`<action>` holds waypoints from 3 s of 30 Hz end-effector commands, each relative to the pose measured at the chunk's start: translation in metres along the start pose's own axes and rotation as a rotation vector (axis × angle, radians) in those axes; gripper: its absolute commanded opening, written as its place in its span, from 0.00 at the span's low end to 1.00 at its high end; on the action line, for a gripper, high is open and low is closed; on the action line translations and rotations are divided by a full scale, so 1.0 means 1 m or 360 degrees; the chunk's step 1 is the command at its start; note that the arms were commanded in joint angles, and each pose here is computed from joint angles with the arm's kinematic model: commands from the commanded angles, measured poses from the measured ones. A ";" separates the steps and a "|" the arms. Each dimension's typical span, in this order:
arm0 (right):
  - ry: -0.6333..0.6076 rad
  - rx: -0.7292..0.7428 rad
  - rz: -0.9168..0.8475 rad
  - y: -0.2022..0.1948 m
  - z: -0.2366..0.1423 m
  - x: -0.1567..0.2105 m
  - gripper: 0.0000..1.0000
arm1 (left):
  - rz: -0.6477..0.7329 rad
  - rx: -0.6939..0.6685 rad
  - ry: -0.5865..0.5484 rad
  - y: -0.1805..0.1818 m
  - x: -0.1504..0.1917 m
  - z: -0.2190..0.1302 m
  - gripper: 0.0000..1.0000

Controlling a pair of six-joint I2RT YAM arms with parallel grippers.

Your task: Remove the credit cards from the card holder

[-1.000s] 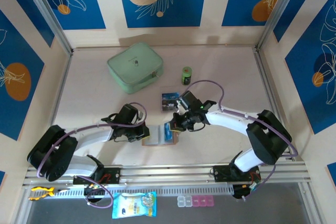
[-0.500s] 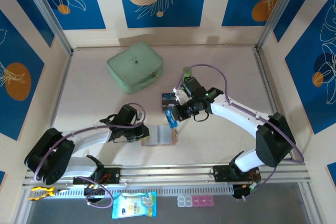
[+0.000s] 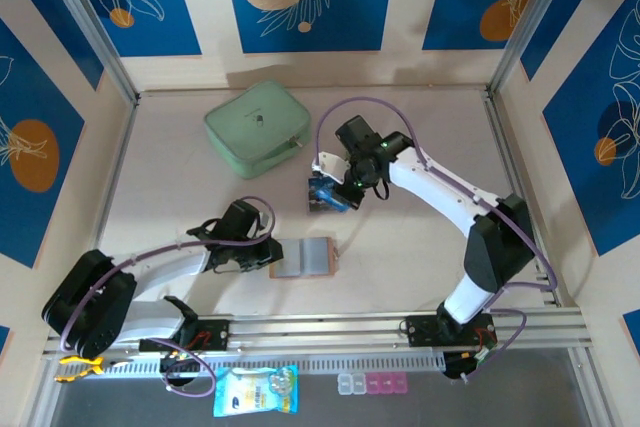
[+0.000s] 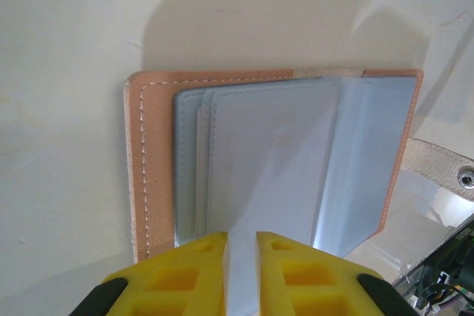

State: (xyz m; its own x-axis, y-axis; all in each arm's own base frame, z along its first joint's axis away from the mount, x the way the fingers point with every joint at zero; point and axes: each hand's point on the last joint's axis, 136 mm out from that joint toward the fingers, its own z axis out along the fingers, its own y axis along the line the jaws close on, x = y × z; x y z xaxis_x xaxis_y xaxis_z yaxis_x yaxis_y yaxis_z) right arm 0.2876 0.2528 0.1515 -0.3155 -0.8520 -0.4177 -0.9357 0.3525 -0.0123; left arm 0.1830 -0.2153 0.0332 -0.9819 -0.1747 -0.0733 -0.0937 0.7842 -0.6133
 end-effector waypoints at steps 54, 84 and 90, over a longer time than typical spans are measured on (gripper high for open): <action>-0.0207 -0.0029 0.0525 -0.009 0.019 -0.050 0.18 | 0.0023 -0.0016 0.0004 0.001 -0.005 0.006 0.18; 0.0013 -0.0242 0.1588 0.117 0.091 -0.020 0.00 | 0.0043 -0.0138 -0.0003 0.024 0.006 -0.004 0.10; 0.0070 -0.0291 0.1599 0.125 0.102 -0.021 0.05 | 0.0033 -0.0146 0.0020 0.027 0.010 -0.002 0.09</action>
State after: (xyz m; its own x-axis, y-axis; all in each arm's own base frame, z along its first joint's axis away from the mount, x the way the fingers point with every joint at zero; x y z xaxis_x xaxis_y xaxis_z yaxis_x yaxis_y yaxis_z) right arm 0.1951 0.3436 0.0635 -0.9638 -0.2193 -0.1514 -0.2642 0.8604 0.4358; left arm 0.1770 -0.1951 0.0224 -0.9817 -0.1604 -0.1027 -0.0819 0.8421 -0.5330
